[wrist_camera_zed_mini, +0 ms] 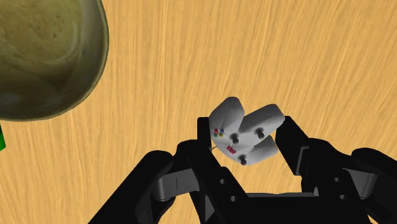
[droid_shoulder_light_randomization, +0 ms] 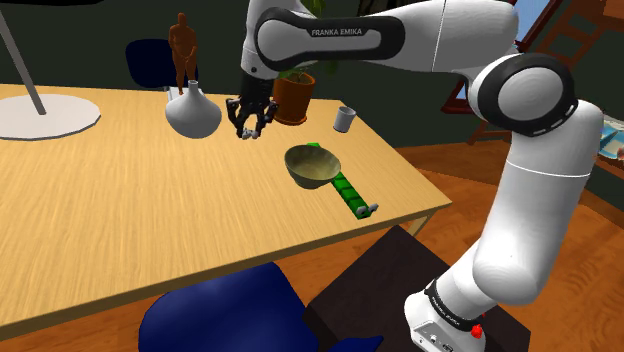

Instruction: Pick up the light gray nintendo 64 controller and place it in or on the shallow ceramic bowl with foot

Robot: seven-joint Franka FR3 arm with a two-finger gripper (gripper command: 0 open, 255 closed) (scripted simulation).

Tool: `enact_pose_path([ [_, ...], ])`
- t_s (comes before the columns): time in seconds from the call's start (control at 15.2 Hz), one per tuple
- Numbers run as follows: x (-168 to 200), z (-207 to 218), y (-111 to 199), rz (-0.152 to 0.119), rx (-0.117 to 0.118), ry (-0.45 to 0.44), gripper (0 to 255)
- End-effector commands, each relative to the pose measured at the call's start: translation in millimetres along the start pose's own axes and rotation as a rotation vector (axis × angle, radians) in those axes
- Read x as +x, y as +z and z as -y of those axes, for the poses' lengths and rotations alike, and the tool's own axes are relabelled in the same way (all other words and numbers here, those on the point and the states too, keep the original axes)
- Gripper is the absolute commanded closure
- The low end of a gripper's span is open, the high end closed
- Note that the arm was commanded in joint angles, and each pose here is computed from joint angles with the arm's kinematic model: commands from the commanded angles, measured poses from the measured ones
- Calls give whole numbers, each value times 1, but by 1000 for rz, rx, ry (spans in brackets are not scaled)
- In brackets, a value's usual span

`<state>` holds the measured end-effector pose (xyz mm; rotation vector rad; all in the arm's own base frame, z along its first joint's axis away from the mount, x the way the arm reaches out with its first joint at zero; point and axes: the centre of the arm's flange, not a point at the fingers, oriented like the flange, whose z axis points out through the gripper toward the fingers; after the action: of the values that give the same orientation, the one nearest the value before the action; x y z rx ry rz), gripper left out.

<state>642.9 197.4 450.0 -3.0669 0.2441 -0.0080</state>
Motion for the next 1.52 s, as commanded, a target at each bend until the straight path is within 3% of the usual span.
enact_pose_path([
  [0.0, -11, -21, -6, 0, 0, 0, 255],
  [0.86, -92, -181, -32, 0, 0, 0, 255],
  [1.45, -92, -184, 15, 0, 0, 0, 255],
])
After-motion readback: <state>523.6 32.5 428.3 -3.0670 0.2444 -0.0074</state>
